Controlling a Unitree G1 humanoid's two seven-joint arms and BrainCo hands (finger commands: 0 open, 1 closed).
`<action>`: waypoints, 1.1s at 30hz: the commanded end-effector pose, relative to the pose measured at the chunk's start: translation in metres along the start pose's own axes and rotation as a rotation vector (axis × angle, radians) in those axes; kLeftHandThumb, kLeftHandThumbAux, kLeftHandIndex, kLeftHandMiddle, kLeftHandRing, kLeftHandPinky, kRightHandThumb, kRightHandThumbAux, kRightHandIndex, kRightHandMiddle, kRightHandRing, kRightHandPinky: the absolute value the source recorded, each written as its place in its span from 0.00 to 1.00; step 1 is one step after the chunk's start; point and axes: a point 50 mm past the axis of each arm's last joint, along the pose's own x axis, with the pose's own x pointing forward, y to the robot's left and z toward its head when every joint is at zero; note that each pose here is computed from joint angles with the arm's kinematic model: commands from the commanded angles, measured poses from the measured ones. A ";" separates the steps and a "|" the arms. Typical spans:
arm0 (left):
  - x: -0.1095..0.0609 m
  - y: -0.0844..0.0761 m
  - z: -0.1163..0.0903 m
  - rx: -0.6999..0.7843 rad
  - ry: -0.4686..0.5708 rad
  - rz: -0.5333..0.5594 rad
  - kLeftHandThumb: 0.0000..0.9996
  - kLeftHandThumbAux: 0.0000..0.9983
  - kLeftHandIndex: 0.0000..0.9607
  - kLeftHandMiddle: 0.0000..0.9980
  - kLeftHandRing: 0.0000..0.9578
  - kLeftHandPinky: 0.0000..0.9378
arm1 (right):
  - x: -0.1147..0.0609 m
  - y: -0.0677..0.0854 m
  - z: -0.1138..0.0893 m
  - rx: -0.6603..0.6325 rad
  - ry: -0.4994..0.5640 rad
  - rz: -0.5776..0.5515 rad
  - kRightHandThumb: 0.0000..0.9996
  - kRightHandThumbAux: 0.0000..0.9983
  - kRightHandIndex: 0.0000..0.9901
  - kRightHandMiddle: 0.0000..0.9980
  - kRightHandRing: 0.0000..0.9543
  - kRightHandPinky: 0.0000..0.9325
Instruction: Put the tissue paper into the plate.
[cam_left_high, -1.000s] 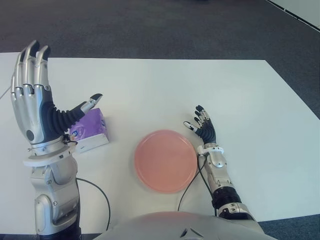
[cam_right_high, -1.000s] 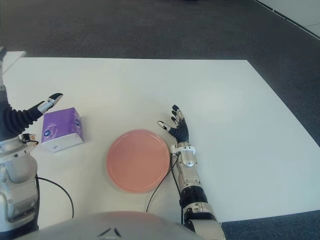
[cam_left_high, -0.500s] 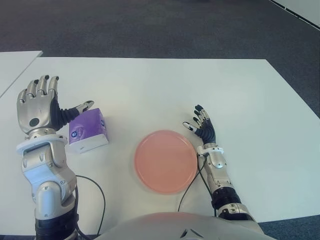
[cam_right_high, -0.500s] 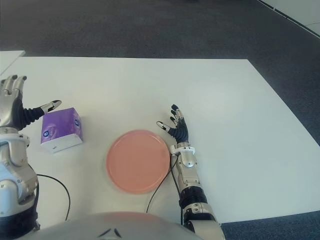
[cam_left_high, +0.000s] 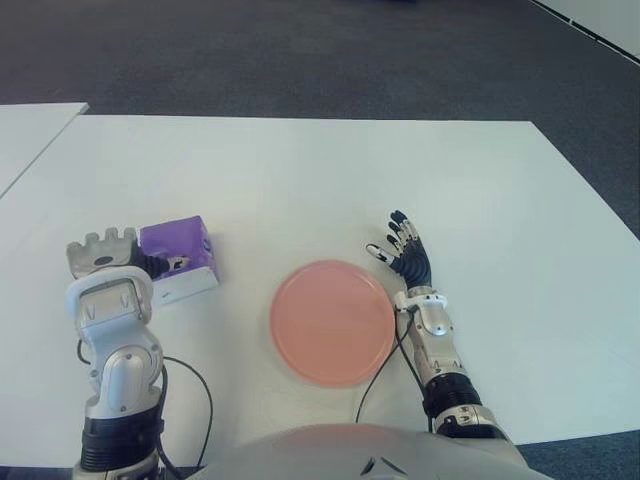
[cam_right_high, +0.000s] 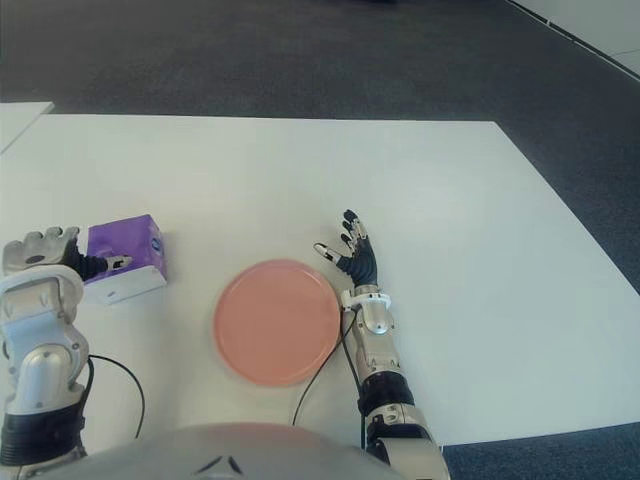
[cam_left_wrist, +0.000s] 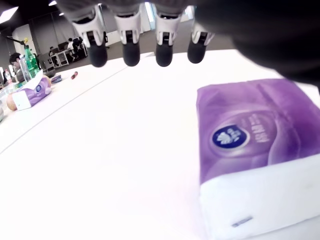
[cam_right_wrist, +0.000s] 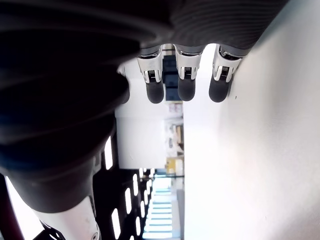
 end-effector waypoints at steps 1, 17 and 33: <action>0.004 -0.009 0.002 0.062 -0.002 -0.052 0.00 0.22 0.00 0.00 0.00 0.00 | -0.033 -0.001 -0.047 0.037 0.244 -0.016 0.01 0.83 0.00 0.00 0.00 0.00; -0.001 -0.005 0.009 0.167 -0.156 -0.057 0.00 0.16 0.00 0.00 0.00 0.00 | -0.033 -0.003 -0.047 0.029 0.236 0.007 0.00 0.84 0.00 0.00 0.00 0.00; -0.045 0.016 -0.004 0.167 -0.329 0.045 0.00 0.18 0.00 0.00 0.00 0.00 | -0.033 -0.001 -0.049 0.028 0.252 -0.009 0.00 0.85 0.00 0.00 0.00 0.00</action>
